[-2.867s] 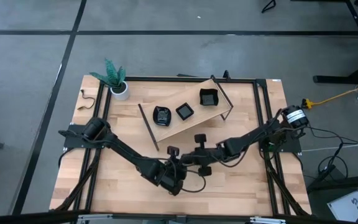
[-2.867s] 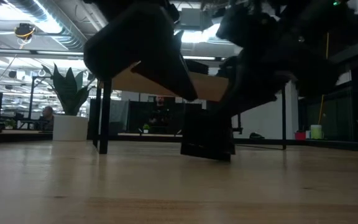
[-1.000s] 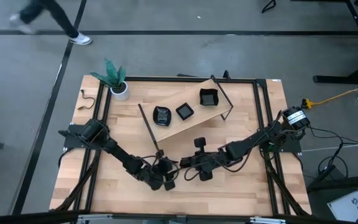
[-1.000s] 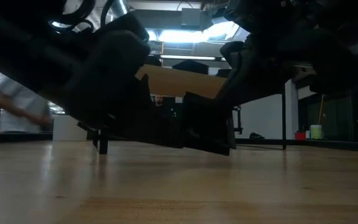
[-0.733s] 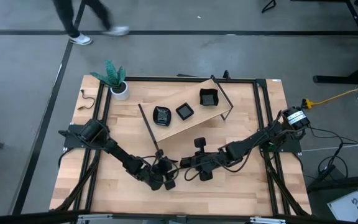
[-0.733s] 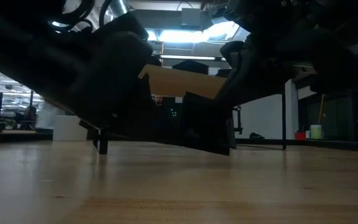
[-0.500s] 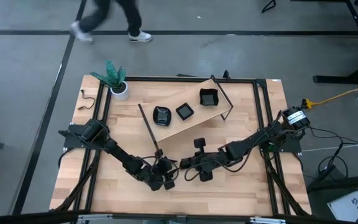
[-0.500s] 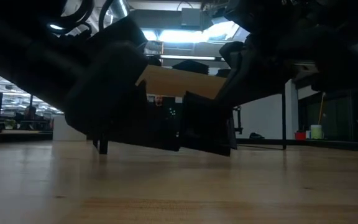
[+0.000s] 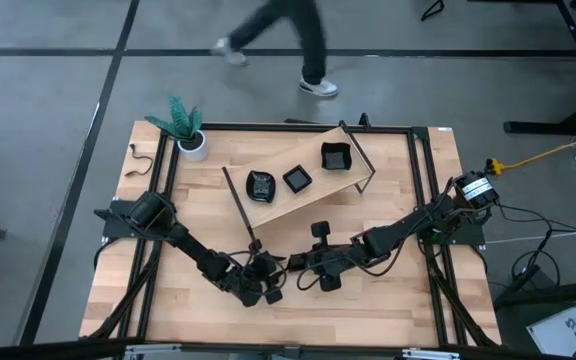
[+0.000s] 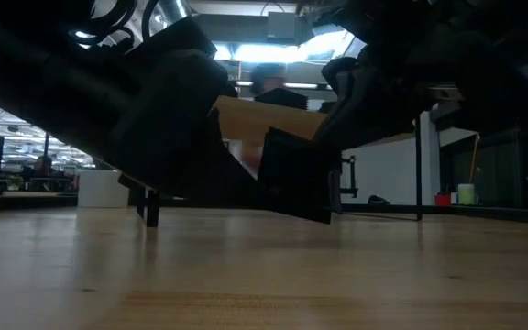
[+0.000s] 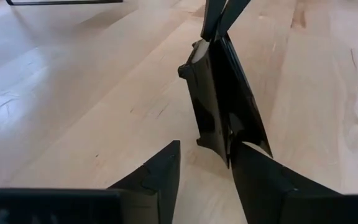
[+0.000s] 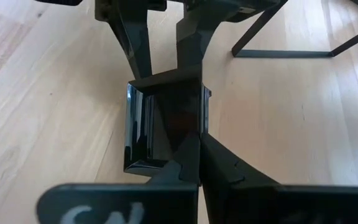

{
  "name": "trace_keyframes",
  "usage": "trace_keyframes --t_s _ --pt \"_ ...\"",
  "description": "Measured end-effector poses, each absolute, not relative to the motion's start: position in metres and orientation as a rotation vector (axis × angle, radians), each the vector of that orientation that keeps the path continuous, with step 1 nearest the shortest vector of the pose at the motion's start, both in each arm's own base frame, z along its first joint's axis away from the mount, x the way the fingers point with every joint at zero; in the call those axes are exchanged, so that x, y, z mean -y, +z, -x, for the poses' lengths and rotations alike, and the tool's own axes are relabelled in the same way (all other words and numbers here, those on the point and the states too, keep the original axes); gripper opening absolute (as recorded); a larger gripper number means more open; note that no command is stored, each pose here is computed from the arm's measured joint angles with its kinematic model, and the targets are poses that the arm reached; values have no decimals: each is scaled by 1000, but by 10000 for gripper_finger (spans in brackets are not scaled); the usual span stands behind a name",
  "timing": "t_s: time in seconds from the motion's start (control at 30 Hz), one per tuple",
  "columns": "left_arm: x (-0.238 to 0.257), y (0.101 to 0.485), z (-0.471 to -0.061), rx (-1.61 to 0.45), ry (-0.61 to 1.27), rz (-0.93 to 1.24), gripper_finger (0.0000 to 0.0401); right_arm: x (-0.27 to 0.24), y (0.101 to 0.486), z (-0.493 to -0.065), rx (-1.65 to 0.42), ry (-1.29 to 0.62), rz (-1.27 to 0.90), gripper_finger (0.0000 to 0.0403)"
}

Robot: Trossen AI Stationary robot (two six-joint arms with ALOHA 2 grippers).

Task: Pick & Place Mini shaped plates
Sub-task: Stack the black square plate on top of the black square plate on the shelf

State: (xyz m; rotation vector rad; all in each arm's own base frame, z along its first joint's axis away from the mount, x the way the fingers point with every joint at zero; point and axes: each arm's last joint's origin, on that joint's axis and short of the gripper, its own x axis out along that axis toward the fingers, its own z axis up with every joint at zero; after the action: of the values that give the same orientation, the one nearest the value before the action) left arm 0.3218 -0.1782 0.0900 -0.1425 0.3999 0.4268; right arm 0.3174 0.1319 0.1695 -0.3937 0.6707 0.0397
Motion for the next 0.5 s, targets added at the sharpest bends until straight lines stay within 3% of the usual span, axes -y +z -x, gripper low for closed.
trace_keyframes --t_s 0.5 --pt "175 91 -324 -384 440 162 57 -132 170 -318 -665 31 386 3"
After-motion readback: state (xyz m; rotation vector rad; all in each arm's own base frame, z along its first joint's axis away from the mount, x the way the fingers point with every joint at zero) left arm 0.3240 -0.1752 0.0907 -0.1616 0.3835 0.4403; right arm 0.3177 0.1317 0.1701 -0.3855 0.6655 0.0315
